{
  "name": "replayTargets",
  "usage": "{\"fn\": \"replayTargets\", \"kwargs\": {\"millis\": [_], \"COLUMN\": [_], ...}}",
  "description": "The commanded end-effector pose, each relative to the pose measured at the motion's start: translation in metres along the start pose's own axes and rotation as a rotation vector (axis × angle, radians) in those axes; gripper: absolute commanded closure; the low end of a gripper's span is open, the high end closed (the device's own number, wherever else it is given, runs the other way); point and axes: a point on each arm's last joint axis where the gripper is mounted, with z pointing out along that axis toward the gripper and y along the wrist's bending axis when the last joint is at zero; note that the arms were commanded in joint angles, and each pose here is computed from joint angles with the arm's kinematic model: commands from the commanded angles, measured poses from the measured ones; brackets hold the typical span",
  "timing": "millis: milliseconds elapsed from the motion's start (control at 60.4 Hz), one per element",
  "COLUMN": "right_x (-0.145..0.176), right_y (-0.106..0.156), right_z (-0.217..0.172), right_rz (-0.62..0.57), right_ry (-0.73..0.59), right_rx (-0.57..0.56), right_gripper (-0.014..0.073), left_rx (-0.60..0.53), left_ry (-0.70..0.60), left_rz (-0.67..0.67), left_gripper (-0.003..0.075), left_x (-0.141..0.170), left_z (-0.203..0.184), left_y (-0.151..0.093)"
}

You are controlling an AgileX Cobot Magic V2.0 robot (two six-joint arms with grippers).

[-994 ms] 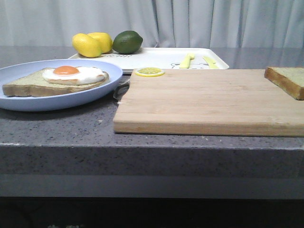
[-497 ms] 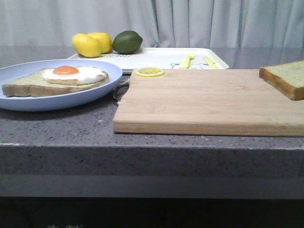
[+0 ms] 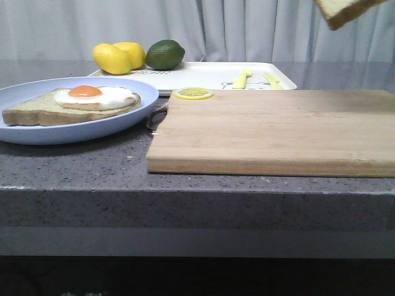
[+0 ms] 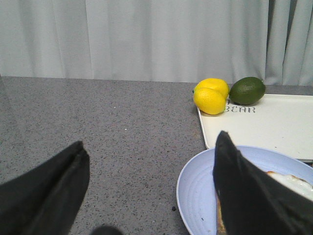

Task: Place bread and move sandwich to tray
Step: 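Carry the bread with the right gripper over the egg toast on the plate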

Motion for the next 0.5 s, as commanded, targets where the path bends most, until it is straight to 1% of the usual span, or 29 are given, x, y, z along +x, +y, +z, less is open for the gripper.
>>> {"fn": "replayTargets", "kwargs": {"millis": [0, 99, 199, 331, 381, 464, 480], "right_x": [0.001, 0.022, 0.047, 0.084, 0.098, 0.114, 0.118], "right_y": [0.044, 0.079, 0.106, 0.131, 0.137, 0.138, 0.137], "right_z": [0.008, 0.043, 0.078, 0.126, 0.143, 0.167, 0.173], "right_rz": [-0.012, 0.033, 0.098, 0.190, 0.230, 0.302, 0.290], "right_ry": [-0.044, 0.011, 0.068, 0.108, 0.112, 0.109, 0.115], "right_rx": [-0.181, -0.311, -0.389, -0.418, -0.419, -0.414, -0.403], "right_gripper": [0.0654, 0.0654, 0.0654, 0.0654, 0.0654, 0.0654, 0.0654], "left_rx": [0.002, 0.002, 0.002, 0.002, 0.002, 0.002, 0.002], "left_ry": [-0.113, -0.113, -0.113, -0.113, -0.113, -0.113, -0.113], "left_rz": [-0.006, -0.006, -0.006, -0.006, -0.006, -0.006, -0.006], "left_gripper": [0.0209, 0.0209, 0.0209, 0.0209, 0.0209, 0.0209, 0.0209], "left_x": [-0.020, -0.020, -0.020, -0.020, -0.020, -0.020, -0.020], "left_z": [-0.001, -0.001, -0.001, -0.001, -0.001, -0.001, -0.001], "left_y": [0.000, 0.000, 0.000, 0.000, 0.000, 0.000, 0.000]}}
